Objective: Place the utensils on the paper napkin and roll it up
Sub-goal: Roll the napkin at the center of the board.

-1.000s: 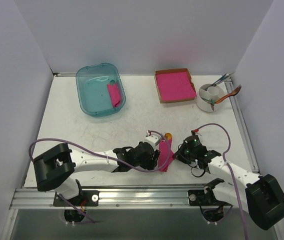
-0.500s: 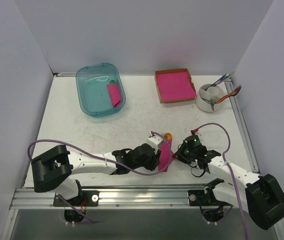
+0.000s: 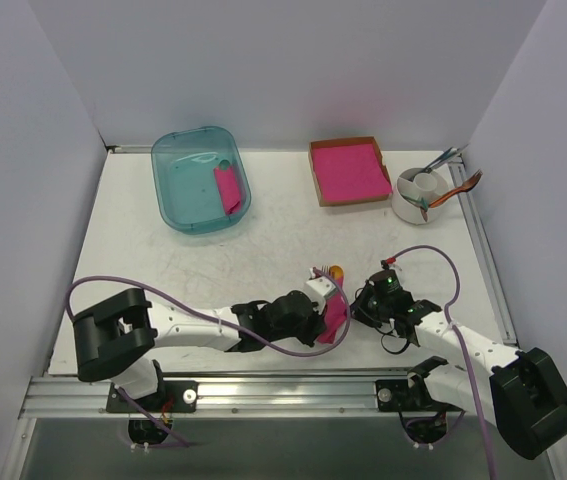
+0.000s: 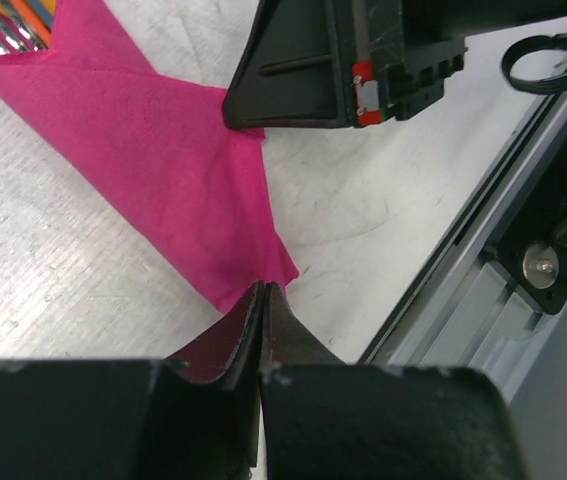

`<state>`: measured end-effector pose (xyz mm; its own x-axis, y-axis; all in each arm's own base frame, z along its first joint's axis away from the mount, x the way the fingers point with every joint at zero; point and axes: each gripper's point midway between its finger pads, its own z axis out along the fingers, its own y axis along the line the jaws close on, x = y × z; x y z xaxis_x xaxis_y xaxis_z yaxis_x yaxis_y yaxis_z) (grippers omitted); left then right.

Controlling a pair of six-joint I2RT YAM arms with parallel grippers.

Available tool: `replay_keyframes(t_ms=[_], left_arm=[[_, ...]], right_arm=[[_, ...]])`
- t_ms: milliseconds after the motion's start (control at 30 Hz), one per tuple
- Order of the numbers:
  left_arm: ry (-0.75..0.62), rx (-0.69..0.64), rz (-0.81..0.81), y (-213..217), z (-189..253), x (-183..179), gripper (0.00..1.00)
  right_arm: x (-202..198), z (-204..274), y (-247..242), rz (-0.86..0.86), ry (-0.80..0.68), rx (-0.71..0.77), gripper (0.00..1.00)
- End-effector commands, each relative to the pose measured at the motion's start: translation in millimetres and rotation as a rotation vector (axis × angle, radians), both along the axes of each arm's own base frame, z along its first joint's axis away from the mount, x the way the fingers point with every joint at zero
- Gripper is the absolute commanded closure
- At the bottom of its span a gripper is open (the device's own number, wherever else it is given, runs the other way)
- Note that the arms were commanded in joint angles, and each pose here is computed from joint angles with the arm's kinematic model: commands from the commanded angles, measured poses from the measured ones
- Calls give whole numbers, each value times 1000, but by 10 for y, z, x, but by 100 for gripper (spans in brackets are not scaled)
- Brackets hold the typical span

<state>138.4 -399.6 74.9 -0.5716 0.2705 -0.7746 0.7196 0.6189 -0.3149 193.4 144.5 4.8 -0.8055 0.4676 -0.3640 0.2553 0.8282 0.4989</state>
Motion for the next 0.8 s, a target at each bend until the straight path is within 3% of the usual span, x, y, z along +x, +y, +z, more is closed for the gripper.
replay_keyframes(t_ms=[0, 267, 633, 767], left_arm=[[-31, -107, -44, -263, 273, -1, 95], [31, -63, -58, -263, -153, -78, 96], [45, 29, -67, -145, -394, -242, 96], [53, 73, -57, -66, -465, -253, 96]], right_arm=[[108, 70, -54, -24, -25, -27, 100], [105, 79, -47, -20, -27, -24, 100], [134, 95, -75, -15, -31, -44, 100], [180, 139, -104, -9, -45, -71, 94]])
